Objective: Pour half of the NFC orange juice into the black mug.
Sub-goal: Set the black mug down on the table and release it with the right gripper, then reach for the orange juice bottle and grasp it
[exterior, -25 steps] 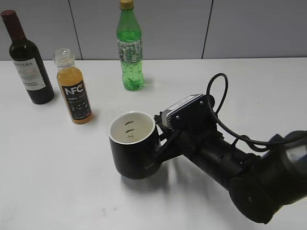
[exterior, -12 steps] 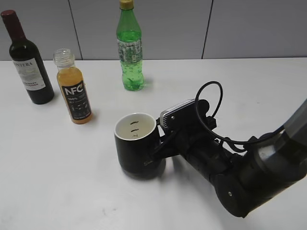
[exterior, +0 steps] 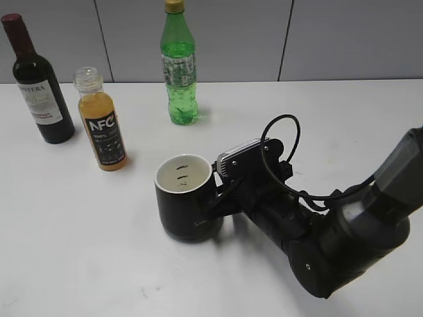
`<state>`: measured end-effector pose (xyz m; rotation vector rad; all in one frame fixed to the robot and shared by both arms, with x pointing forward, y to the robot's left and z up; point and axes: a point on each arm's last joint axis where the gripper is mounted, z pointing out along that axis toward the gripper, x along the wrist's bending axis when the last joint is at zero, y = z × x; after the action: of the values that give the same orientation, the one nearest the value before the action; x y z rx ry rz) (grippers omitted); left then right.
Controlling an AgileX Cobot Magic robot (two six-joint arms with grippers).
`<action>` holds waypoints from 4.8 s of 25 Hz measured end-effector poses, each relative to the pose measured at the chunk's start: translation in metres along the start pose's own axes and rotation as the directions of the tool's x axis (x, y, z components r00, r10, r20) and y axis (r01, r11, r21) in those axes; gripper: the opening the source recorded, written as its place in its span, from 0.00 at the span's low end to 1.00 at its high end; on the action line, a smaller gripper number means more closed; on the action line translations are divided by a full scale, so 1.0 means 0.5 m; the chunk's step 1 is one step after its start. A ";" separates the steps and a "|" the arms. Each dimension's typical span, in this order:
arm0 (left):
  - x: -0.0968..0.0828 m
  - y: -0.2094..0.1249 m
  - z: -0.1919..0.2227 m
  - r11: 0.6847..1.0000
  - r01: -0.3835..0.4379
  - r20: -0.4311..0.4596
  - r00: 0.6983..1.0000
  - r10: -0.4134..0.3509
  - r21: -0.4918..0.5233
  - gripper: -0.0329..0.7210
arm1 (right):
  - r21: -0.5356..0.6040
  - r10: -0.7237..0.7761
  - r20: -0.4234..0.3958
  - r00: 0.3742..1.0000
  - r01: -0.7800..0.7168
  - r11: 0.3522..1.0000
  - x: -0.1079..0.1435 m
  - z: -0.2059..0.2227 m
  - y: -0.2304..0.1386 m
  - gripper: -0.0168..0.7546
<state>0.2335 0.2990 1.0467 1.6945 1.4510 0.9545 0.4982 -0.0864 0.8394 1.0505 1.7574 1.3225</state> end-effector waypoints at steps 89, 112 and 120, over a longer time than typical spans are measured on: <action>0.000 0.000 0.000 1.000 0.000 -0.001 1.000 0.000 0.000 0.36 | 0.825 0.046 0.007 0.999 -0.032 0.565 -0.148 -0.465 0.188 0.78; 0.000 0.000 0.000 1.000 0.000 -0.001 1.000 0.000 0.000 0.36 | 0.278 0.036 0.322 0.946 -0.131 0.952 -0.207 -0.688 0.223 0.78; 0.000 0.000 0.000 1.000 0.000 -0.001 1.000 0.000 0.000 0.36 | 0.169 0.099 0.428 0.898 -0.187 0.968 -0.198 -0.715 0.219 0.78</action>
<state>0.2335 0.2991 1.0467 1.6948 1.4513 0.9554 0.2486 -0.3052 1.0376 1.4835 1.5308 0.9176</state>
